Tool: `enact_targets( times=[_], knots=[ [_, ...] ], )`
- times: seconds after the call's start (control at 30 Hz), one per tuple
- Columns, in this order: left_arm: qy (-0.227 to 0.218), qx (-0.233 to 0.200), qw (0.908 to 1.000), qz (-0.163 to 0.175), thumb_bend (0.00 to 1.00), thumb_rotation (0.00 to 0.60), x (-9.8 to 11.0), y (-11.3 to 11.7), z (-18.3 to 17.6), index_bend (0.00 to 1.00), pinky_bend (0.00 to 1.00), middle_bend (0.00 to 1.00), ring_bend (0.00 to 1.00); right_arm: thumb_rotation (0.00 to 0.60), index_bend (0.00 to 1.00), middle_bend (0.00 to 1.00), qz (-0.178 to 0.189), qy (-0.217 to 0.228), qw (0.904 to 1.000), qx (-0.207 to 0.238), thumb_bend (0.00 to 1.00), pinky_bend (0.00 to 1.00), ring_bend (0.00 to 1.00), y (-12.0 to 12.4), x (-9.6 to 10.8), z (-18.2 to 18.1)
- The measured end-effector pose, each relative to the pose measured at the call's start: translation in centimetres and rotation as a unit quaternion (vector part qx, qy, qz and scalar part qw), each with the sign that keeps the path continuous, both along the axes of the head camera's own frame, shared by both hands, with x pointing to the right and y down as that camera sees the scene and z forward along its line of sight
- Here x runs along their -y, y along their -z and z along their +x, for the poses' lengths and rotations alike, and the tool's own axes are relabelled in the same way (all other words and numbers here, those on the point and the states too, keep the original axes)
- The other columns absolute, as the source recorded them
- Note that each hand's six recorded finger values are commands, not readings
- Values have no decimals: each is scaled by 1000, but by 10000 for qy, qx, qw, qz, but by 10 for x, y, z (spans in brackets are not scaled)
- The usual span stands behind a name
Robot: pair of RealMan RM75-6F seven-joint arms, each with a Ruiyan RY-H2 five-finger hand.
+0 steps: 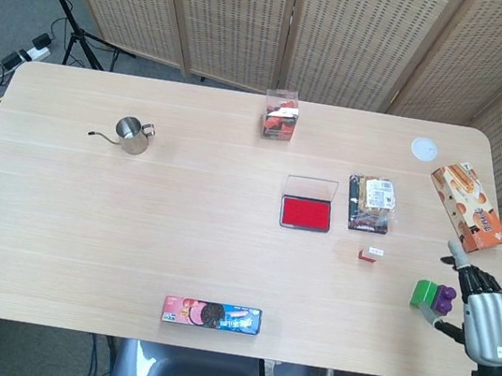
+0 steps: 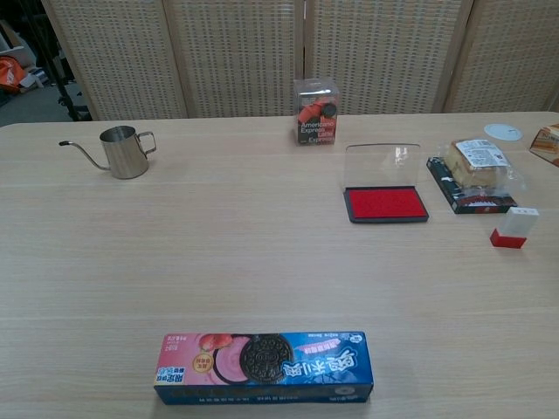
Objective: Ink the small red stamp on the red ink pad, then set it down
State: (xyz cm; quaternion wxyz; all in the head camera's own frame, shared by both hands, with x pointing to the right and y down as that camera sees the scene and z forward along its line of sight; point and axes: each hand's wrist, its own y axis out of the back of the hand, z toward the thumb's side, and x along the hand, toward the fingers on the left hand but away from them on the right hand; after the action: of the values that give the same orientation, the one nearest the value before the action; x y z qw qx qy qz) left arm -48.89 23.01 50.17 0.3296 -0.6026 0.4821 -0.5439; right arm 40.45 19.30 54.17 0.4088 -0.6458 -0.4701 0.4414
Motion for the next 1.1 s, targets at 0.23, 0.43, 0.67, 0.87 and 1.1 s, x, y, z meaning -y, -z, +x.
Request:
enact_targets(
  times=[0.23, 0.43, 0.67, 0.87, 1.1],
  knots=[
    [62, 149, 9998, -126, 0, 600, 5, -11, 0, 0, 0, 0, 0, 600, 0, 870, -553, 271, 9980, -111, 0, 1000, 988, -32, 21, -16],
    [148, 233, 9992, -287, 0, 600, 11, -22, -2, 0, 0, 0, 0, 600, 36, 919, -1211, 389, 9914, -319, 0, 1000, 1000, -65, 41, -33],
    [153, 271, 9986, -425, 0, 600, 14, -30, -1, 0, 0, 0, 0, 600, 251, 951, -1760, 91, 9838, -334, 88, 1000, 1000, -92, 57, -45],
    [143, 282, 9984, -472, 0, 600, 15, -33, 0, 0, 0, 0, 0, 600, 323, 951, -2085, -97, 9776, -279, 213, 1000, 1000, -110, 65, -57],
    [138, 292, 9983, -492, 0, 600, 15, -33, 0, 0, 0, 0, 0, 600, 333, 951, -2200, -275, 9744, -382, 260, 1000, 1000, -119, 70, -62]
  ],
)
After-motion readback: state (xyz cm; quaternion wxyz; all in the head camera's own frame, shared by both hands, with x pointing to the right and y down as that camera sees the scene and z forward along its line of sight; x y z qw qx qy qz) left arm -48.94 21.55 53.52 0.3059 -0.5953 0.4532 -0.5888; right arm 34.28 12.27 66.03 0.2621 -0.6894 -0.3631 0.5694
